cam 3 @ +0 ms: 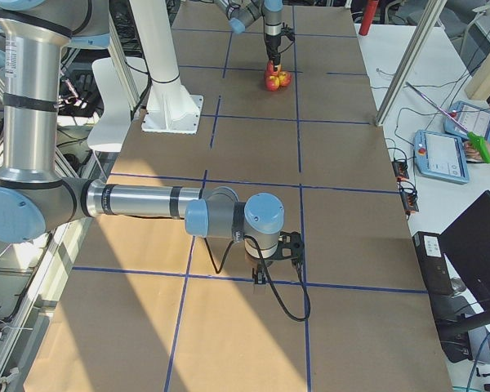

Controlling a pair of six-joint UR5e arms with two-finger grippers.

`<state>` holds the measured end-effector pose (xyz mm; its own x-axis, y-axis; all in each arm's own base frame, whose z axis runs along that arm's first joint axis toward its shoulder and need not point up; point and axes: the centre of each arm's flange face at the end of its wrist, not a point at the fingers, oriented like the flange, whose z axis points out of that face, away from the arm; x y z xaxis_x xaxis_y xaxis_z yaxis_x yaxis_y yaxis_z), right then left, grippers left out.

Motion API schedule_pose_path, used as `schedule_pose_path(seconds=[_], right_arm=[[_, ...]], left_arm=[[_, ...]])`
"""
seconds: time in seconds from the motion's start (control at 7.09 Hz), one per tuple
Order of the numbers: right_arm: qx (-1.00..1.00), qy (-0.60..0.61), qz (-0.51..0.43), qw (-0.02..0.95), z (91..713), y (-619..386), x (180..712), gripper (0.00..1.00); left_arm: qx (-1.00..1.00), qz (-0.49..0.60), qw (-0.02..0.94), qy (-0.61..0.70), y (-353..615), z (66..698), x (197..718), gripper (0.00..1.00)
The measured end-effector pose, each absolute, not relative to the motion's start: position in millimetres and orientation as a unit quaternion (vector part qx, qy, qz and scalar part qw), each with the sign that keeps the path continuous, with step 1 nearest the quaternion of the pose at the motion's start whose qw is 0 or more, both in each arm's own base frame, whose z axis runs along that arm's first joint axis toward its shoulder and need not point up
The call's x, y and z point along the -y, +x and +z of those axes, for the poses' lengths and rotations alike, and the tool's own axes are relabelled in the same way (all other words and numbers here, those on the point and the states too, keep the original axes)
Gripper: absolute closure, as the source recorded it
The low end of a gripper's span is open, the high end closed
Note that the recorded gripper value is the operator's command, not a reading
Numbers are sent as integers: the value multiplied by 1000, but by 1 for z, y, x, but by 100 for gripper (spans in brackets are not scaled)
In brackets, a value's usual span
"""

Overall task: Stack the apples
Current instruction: 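Carry the apple with the left gripper over the three-apple cluster, then set the apple on top of the cluster and open the left gripper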

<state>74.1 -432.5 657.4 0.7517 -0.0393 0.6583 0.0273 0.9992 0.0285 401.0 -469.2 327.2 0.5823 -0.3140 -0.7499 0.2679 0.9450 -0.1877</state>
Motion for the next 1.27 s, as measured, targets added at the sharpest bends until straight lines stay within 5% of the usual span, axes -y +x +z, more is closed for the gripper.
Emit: schedule_pose_path(seconds=[0.14, 0.28, 0.42, 1.27], right_arm=[[352, 9, -18, 936, 657, 74, 432, 0], [352, 9, -18, 936, 657, 74, 432, 0], [352, 9, -18, 936, 657, 74, 432, 0], [352, 9, -18, 936, 657, 74, 433, 0]], left_arm=[[-426, -164, 890, -27, 403, 328, 470, 98], [-424, -163, 890, -27, 404, 329, 471, 42], [-424, -163, 890, -27, 405, 329, 472, 0], [-436, -158, 886, 8, 366, 315, 488, 0]])
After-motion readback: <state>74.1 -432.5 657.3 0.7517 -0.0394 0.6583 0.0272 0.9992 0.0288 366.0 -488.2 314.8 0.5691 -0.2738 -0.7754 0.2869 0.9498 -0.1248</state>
